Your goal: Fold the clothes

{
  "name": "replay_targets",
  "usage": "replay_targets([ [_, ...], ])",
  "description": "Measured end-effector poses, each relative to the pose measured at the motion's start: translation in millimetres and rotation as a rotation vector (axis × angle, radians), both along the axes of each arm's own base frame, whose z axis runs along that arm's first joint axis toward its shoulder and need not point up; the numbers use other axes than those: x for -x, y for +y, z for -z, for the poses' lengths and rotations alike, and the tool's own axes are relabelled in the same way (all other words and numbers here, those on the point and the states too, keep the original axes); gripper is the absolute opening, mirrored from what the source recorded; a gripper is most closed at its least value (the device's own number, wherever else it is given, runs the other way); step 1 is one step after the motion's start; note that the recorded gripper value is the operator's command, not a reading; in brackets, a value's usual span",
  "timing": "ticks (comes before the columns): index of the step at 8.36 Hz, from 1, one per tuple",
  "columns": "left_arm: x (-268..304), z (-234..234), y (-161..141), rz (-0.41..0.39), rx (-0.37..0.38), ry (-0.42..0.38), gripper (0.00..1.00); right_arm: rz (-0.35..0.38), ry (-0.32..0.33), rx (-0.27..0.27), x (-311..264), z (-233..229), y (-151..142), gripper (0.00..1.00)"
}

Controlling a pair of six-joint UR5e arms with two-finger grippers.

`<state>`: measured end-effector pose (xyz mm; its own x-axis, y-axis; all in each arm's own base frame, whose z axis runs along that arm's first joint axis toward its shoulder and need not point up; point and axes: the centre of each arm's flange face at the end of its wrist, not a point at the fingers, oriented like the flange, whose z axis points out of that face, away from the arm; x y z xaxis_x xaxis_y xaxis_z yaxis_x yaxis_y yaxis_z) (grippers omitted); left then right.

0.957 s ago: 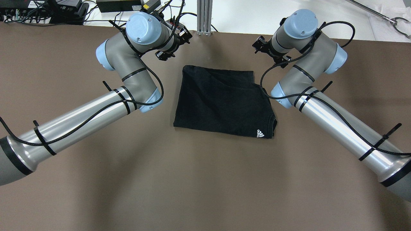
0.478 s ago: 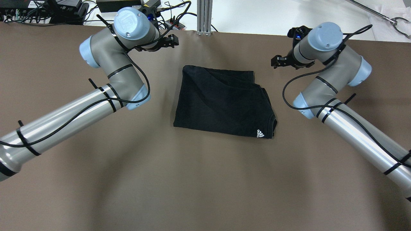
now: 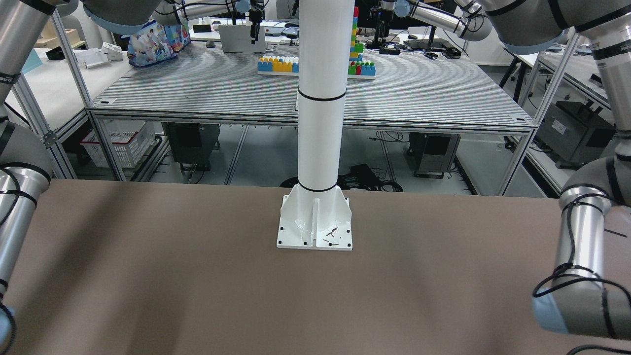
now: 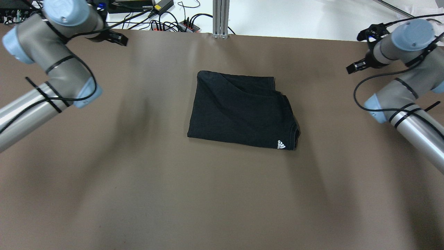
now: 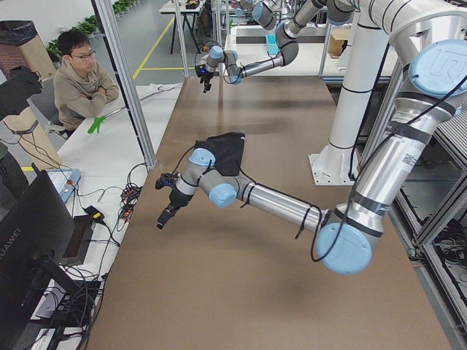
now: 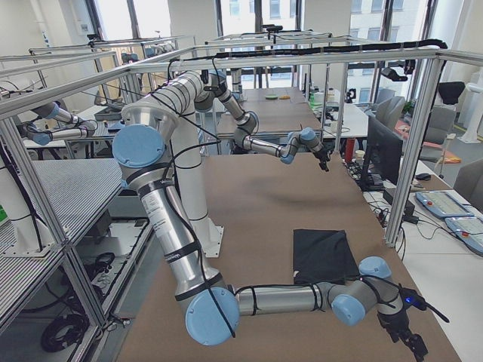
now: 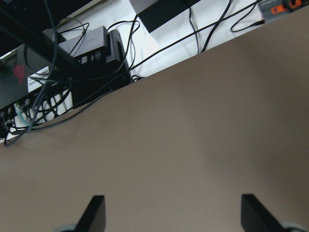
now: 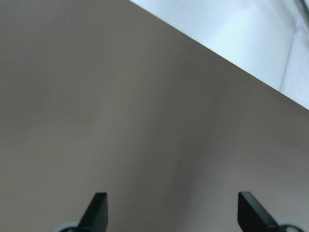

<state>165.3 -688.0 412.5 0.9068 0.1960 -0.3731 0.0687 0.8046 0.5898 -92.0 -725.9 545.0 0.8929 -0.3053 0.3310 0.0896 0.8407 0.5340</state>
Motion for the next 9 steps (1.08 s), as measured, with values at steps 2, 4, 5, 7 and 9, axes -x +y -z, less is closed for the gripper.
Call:
replay_targets([
  [2,102.1,-64.0,92.3,-0.015,-0.011,-0.009,1.00,-0.013,0.065,-0.019,-99.9,-37.7,21.9,0.95],
  [4,174.4,-102.5,160.6,-0.023,-0.010,-0.070,1.00,-0.036,0.118,-0.045,-188.7,-71.6,58.5,0.95],
  [5,194.9,-114.9,178.4,-0.028,-0.017,-0.098,1.00,-0.050,0.128,-0.051,-216.1,-86.0,81.6,0.95],
  [7,210.3,-123.4,193.5,-0.020,-0.036,-0.112,1.00,-0.078,0.134,-0.052,-244.3,-103.7,121.7,0.95],
  [9,220.1,-139.3,192.2,-0.002,-0.008,-0.116,1.00,-0.095,0.135,-0.069,-254.8,-99.5,140.3,0.95],
])
